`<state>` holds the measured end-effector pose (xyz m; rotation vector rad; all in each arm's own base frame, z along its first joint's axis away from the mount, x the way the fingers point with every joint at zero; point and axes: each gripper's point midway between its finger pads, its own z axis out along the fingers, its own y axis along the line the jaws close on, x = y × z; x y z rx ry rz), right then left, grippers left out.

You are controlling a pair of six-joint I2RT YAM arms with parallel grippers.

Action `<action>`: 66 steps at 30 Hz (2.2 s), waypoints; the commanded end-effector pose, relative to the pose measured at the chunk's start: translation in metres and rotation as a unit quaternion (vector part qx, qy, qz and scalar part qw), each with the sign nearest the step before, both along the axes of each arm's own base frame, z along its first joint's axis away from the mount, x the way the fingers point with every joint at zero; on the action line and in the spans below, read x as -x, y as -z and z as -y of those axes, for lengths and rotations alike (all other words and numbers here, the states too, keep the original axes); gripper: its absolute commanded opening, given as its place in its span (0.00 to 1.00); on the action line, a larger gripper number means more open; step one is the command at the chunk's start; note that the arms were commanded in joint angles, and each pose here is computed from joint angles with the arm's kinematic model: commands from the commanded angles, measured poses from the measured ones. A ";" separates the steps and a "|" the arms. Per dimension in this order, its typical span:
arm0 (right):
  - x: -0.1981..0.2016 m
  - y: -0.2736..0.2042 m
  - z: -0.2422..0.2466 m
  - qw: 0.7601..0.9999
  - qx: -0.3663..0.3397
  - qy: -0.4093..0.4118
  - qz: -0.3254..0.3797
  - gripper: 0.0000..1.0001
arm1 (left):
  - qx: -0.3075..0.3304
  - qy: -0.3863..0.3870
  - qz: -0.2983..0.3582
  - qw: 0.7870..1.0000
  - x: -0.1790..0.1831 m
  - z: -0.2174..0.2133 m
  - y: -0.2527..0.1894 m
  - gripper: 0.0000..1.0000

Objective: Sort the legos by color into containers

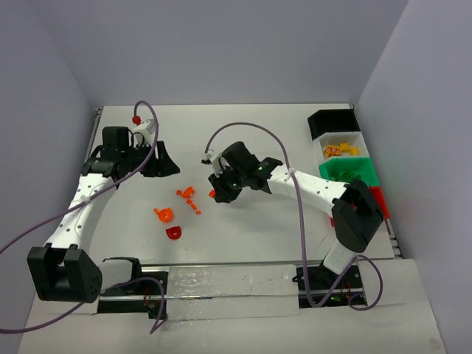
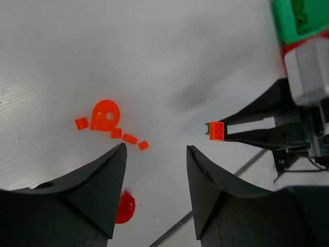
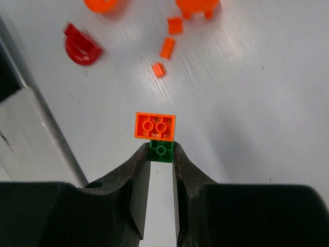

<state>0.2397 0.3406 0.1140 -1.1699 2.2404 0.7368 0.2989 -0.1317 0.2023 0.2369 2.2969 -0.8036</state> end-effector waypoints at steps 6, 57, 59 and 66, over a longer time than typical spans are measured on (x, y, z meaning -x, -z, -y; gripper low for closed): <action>-0.001 -0.054 -0.031 0.993 -0.082 0.035 -0.073 0.00 | 0.067 0.094 0.145 0.983 0.029 0.047 -0.054 0.60; -0.004 -0.108 -0.045 0.975 -0.177 0.045 -0.124 0.00 | -0.013 0.156 0.130 0.979 0.046 0.087 -0.017 0.50; -0.004 -0.109 -0.045 0.975 -0.177 0.046 -0.123 0.00 | -0.013 0.159 0.131 0.979 0.047 0.088 -0.017 0.50; -0.009 -0.109 -0.044 0.976 -0.174 0.056 -0.115 0.00 | -0.018 0.164 0.126 0.978 0.048 0.091 -0.014 0.50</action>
